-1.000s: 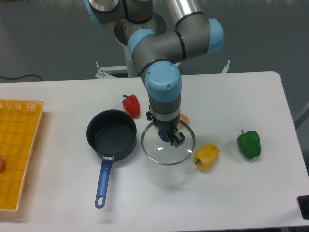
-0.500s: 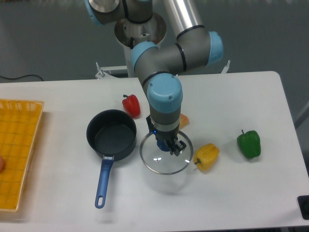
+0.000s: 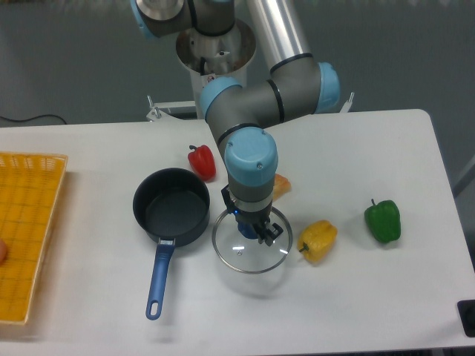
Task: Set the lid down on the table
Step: 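Hold the glass lid by its knob and lower it toward the table, then move the held glass lid toward the saucepan and set its rim down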
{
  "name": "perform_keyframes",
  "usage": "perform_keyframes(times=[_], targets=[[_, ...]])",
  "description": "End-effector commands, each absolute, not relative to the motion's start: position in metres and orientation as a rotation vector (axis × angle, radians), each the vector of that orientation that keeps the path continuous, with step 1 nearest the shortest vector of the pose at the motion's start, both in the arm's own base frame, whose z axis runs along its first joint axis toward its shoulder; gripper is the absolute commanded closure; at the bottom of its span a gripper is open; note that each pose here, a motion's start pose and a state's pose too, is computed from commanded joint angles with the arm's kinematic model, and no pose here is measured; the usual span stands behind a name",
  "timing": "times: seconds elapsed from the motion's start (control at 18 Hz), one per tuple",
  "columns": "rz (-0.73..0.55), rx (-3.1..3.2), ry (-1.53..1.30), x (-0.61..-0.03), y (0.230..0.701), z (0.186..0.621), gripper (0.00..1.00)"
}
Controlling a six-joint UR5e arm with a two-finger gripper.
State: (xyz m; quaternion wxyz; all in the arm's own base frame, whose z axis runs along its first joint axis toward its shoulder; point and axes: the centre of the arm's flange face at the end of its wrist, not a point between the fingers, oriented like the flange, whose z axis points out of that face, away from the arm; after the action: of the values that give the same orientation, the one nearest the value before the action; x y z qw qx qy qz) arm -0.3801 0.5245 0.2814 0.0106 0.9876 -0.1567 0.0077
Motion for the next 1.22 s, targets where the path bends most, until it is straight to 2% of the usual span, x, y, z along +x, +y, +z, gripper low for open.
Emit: perform_keyframes(times=[1.22], targets=[[0.108, 3.032, -0.52, -0.366, 0.539, 0.238, 0.43]])
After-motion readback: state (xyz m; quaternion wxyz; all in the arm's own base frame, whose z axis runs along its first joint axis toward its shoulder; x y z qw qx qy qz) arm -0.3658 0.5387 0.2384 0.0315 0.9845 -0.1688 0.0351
